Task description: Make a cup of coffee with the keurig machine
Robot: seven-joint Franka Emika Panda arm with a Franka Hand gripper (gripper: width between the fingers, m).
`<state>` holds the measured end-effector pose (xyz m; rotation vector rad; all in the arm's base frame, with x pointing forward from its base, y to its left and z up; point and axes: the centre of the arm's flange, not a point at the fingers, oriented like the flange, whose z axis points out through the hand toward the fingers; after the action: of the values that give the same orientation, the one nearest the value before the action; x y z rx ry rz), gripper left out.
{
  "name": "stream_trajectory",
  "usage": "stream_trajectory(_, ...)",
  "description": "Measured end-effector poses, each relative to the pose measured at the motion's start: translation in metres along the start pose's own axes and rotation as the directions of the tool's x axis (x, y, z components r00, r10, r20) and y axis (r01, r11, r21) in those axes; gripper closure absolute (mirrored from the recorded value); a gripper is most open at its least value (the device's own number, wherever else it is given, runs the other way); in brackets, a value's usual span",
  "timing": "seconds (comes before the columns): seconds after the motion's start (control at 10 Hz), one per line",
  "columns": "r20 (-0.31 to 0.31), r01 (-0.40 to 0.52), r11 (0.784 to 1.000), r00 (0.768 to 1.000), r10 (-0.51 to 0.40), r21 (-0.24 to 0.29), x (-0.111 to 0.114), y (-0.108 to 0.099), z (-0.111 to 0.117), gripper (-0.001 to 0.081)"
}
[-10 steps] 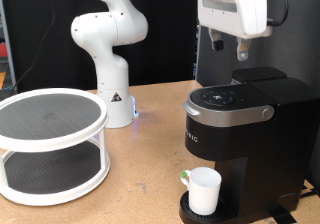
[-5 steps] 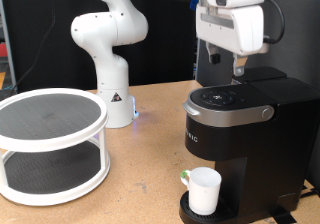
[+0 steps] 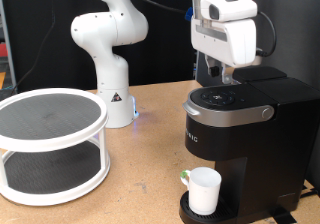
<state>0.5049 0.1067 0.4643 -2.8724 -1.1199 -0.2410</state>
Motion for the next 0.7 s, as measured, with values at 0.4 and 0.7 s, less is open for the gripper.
stream_trajectory(0.4,-0.029,-0.013,1.0,1.0,0.012,-0.024,-0.006,0.003,0.014,0.0741)
stream_trajectory(0.7,-0.028,-0.019,0.999,0.999,0.018,-0.031,-0.008,0.006,0.022,0.0791)
